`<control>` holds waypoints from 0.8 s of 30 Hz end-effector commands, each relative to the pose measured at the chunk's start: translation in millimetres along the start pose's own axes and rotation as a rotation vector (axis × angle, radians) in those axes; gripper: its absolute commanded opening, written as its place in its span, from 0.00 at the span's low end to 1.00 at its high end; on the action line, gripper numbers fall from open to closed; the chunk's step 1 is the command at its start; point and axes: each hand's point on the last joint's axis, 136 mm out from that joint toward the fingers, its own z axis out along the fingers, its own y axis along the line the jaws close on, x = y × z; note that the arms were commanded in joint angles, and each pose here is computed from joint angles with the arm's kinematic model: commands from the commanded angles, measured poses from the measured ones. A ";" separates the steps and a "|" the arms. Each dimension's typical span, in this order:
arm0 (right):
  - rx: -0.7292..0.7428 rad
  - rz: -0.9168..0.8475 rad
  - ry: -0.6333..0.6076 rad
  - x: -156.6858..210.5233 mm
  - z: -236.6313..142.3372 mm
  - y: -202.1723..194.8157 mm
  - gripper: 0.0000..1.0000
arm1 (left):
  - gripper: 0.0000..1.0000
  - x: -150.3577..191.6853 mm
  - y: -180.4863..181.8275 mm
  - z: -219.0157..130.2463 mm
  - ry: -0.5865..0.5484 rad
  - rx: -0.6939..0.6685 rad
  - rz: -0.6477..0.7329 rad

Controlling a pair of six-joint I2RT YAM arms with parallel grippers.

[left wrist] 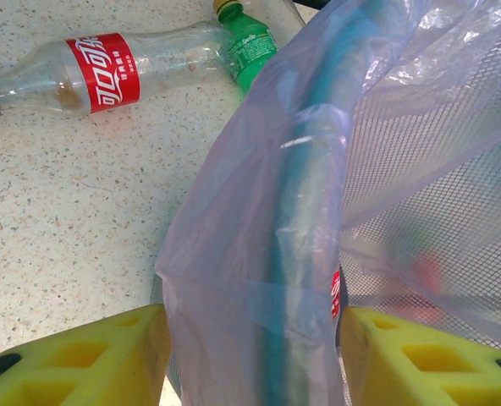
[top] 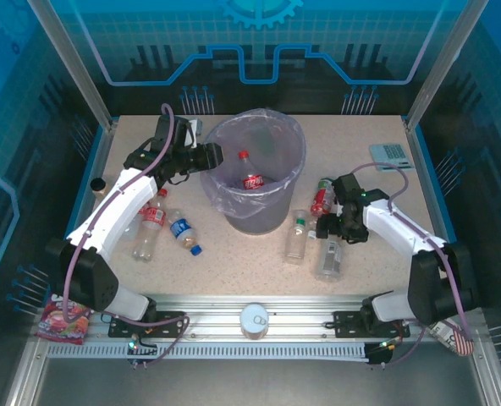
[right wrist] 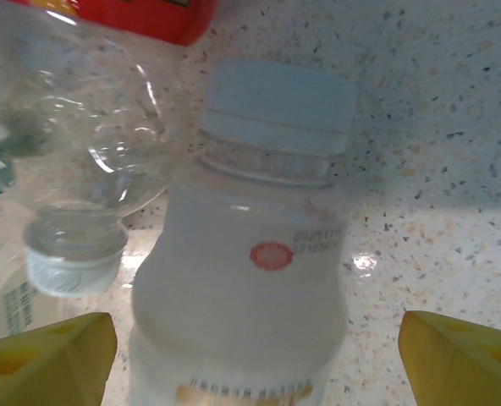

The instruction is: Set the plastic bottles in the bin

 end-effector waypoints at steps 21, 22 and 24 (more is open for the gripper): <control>0.007 0.082 0.039 9.9 36.7 -16.3 0.75 | 0.56 11.0 9.8 -2.9 0.017 -0.055 0.047; 0.003 0.086 0.040 10.5 36.9 -16.9 0.74 | 0.56 10.7 9.6 -2.9 0.017 -0.056 0.050; -0.005 0.088 0.036 10.5 35.9 -17.1 0.74 | 0.56 8.8 11.4 -4.4 0.011 -0.069 0.060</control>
